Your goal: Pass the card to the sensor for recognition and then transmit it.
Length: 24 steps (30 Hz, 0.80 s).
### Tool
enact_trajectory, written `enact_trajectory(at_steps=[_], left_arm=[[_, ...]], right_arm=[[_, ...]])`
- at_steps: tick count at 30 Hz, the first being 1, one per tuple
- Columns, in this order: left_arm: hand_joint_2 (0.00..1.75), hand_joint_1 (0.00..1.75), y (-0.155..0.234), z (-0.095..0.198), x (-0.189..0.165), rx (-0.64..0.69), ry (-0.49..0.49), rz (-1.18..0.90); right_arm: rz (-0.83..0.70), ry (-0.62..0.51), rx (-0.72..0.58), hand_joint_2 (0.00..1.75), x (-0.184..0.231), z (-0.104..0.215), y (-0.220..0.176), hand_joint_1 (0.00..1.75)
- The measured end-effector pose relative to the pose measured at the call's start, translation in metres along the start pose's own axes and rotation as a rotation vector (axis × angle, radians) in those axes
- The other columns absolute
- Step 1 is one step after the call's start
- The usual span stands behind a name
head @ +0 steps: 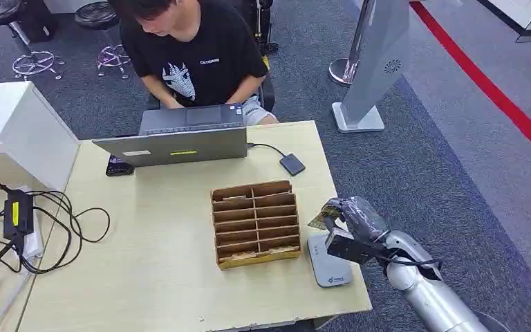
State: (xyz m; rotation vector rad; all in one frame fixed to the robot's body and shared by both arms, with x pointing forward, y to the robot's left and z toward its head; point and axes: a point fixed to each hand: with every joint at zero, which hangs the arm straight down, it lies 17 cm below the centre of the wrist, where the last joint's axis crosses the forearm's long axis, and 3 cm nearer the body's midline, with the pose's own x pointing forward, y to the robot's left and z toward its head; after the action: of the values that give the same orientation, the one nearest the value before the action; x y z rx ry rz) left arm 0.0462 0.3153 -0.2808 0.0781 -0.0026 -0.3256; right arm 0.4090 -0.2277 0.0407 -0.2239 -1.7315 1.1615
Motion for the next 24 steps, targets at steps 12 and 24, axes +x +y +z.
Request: enact_trajectory(at_steps=[12,24], left_arm=[[1.75,0.0,0.005,0.0,-0.003,0.002,0.005,0.021],[1.75,0.0,0.005,0.0,-0.002,0.002,0.004,0.011]], right_arm=[[0.004,-0.023,0.19,1.75,-0.007,0.052,-0.003,1.75],[0.041,-0.053,0.335,1.75,0.001,0.044,0.033,1.75]])
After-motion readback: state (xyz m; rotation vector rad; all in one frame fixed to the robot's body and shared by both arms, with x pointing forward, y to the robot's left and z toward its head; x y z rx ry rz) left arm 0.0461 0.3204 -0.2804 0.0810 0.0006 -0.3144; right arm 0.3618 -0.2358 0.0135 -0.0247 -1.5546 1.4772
